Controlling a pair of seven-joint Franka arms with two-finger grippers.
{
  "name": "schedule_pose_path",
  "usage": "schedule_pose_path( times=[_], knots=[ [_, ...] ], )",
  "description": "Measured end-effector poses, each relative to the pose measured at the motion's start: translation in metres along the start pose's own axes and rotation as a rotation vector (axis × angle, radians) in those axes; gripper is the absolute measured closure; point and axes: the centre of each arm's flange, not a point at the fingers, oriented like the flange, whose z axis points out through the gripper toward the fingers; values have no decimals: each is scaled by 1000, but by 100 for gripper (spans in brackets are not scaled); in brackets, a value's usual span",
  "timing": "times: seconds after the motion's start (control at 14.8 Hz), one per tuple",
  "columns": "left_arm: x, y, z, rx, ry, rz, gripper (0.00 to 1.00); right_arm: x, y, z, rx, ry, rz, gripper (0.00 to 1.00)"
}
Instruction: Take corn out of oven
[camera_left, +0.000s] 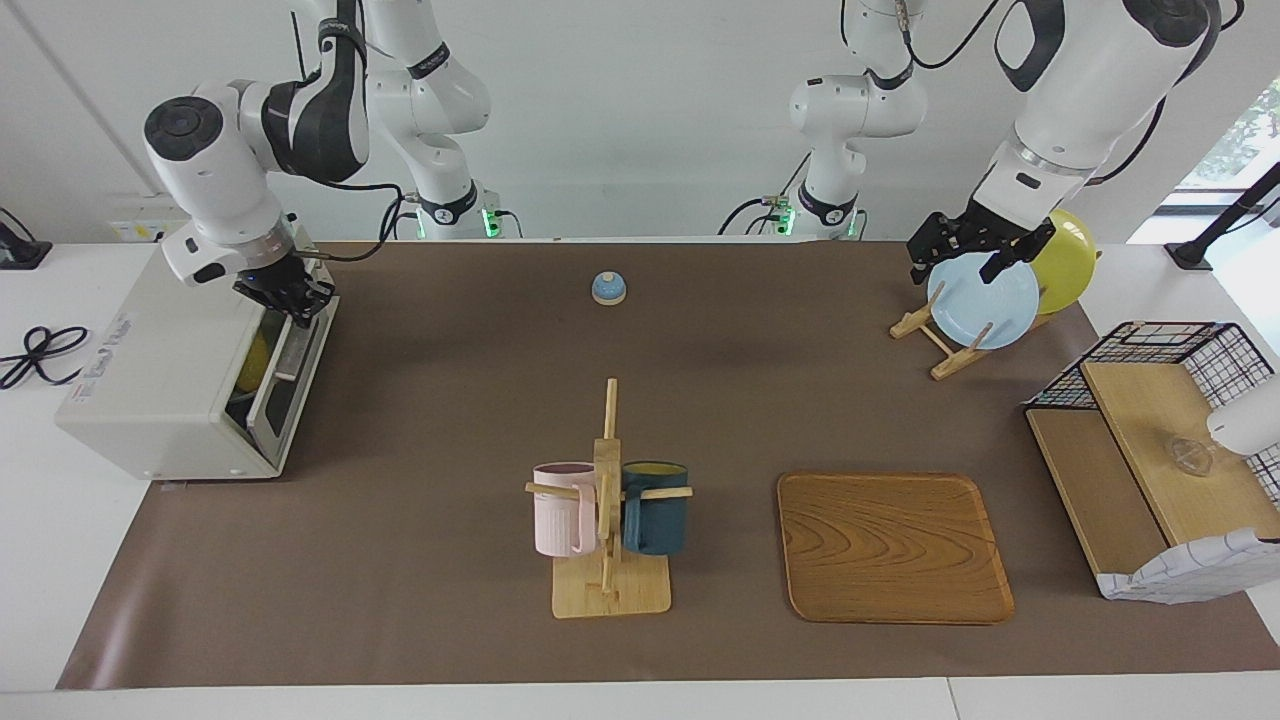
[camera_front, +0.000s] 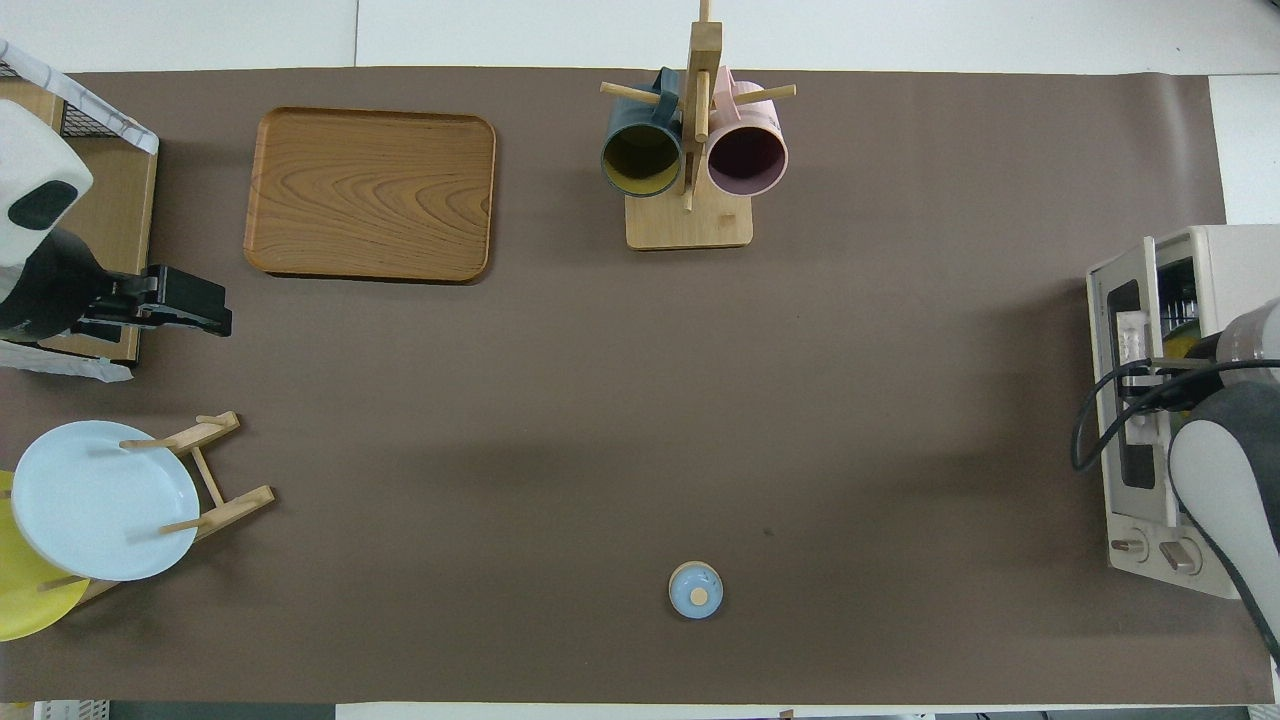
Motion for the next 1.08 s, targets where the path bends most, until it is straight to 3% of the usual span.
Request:
schedule_pose_path(
  times=[0.4, 0.88, 1.08],
  knots=[
    [1, 3, -1, -27, 13, 0, 0, 13, -55, 48, 55, -6, -55, 99],
    [4, 4, 4, -30, 22, 0, 0, 17, -89, 109, 57, 56, -85, 99],
    [5, 3, 10, -30, 21, -1, 0, 20, -94, 129, 58, 54, -88, 99]
  ],
)
